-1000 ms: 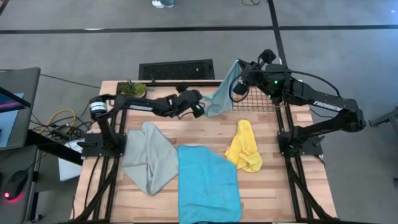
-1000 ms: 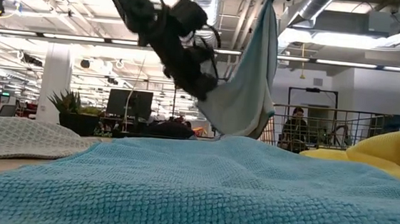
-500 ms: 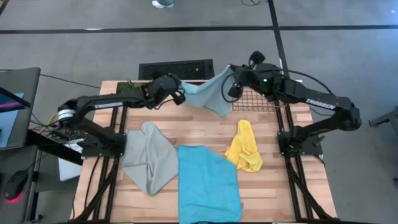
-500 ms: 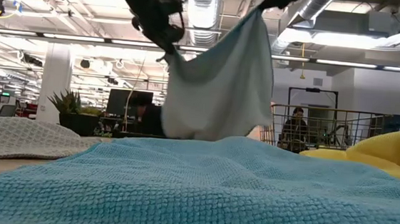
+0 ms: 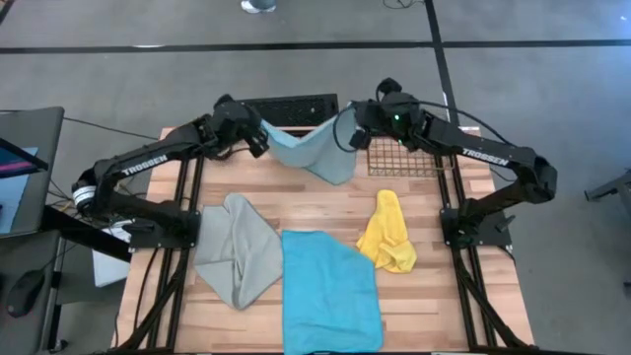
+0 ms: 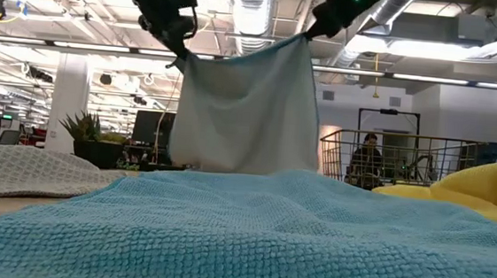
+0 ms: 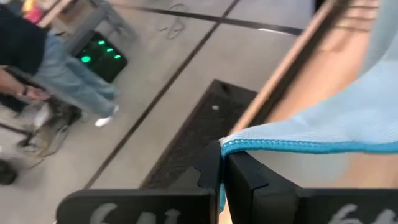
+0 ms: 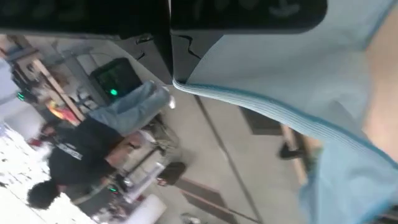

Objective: Fold microfiber towels
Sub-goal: Fold the light blue microfiber cloth

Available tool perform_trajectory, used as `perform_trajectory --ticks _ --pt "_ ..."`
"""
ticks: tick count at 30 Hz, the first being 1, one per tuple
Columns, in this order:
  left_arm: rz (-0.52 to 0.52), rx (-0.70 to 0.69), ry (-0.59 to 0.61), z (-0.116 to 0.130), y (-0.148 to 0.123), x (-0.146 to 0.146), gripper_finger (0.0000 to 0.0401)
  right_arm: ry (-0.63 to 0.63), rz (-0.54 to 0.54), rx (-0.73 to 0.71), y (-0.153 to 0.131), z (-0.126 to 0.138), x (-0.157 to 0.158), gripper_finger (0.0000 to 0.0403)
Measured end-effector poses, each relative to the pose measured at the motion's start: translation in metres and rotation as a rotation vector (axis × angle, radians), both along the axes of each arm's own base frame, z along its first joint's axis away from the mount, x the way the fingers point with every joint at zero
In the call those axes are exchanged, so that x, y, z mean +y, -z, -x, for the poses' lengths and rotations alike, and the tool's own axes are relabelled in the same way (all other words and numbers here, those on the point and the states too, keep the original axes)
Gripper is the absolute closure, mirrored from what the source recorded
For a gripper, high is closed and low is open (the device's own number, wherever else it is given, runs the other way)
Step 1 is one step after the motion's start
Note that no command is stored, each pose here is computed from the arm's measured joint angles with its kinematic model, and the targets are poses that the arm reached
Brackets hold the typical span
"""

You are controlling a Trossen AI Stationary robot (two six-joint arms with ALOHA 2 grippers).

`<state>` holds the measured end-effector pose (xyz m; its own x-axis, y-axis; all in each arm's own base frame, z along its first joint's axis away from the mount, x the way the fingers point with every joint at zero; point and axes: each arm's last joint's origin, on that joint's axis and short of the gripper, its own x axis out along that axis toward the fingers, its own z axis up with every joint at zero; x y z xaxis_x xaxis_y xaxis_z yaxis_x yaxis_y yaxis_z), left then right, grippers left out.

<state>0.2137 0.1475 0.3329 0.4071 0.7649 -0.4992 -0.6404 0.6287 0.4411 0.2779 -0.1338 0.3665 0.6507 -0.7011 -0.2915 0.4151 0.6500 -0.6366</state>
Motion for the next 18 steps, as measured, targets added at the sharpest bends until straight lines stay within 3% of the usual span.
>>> perform_trajectory --ticks 5,10,14,18 --pt "-0.111 -0.038 -0.047 0.003 -0.007 0.024 0.0401 0.047 0.079 -0.04 0.0 -0.004 -0.023 0.04" --pt "-0.253 -0.077 -0.041 0.004 -0.027 0.028 0.0401 0.076 0.121 -0.077 -0.007 -0.003 -0.034 0.0401" --pt "-0.222 -0.054 -0.032 0.006 -0.039 0.022 0.0401 0.078 0.125 -0.09 -0.016 -0.002 -0.034 0.0401" --pt "-0.152 -0.03 -0.008 0.002 -0.034 0.013 0.0401 0.048 0.079 -0.007 -0.008 -0.004 -0.026 0.0401"
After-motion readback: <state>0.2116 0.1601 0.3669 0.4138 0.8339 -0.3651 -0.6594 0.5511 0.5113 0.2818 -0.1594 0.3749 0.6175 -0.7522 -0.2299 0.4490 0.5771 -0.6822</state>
